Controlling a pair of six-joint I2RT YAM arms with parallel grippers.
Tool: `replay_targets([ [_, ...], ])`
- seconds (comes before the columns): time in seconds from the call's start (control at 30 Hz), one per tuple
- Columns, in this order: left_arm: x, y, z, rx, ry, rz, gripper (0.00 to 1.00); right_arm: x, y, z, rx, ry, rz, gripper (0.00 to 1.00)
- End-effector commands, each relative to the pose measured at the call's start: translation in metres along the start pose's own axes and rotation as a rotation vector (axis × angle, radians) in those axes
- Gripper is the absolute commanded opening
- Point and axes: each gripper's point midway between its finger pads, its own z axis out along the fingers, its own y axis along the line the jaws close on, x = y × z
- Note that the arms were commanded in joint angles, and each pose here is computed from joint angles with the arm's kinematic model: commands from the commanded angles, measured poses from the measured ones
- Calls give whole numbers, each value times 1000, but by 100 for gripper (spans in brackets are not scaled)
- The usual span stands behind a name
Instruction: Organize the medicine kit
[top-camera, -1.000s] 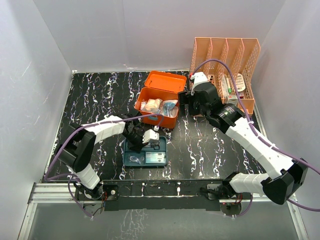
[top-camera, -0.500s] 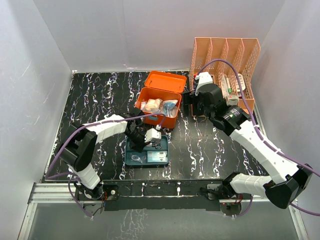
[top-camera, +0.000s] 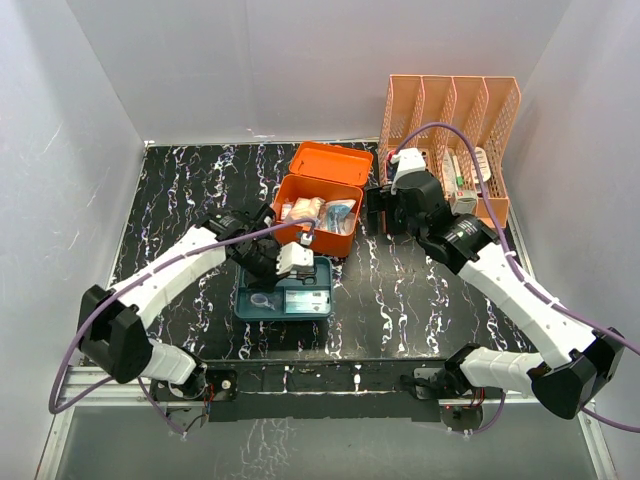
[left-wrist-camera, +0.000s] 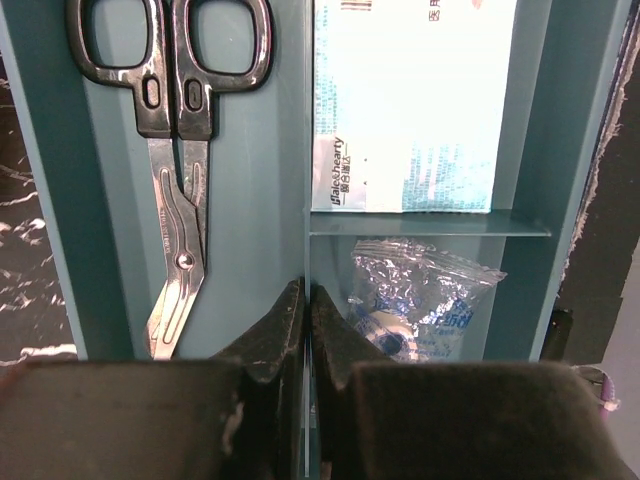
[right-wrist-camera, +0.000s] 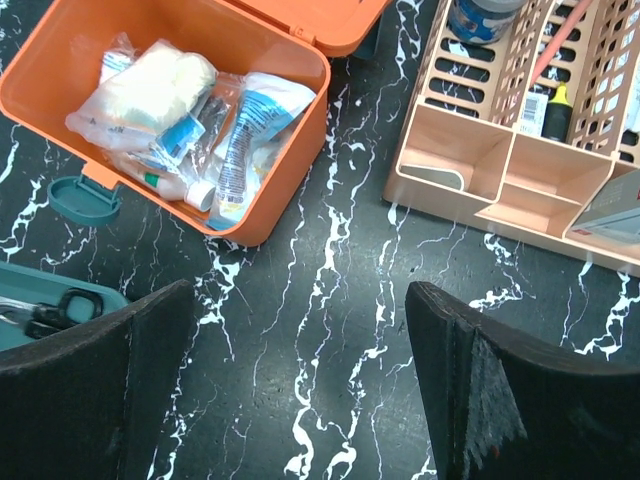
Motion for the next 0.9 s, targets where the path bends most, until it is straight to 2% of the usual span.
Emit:
replay_targets([
  [0.0,-5,-17,-34,-29,1,12,0,-1,-5,4,33,-15,38,86],
  [0.2,-10,-19,-59,-96,-4,26,0,9,-9,23,83,11,98,86],
  [0.4,-7,-28,-70,-128,-17,-10,0,5,1,69,122,76,138,83],
  [0.63,0,-38,-86,-201,-22,-34,0,13,32,132,94,192,195,70],
  [0.87,11,-54,-97,-242,-29,-89,0,35,27,155,151,267,198,61],
])
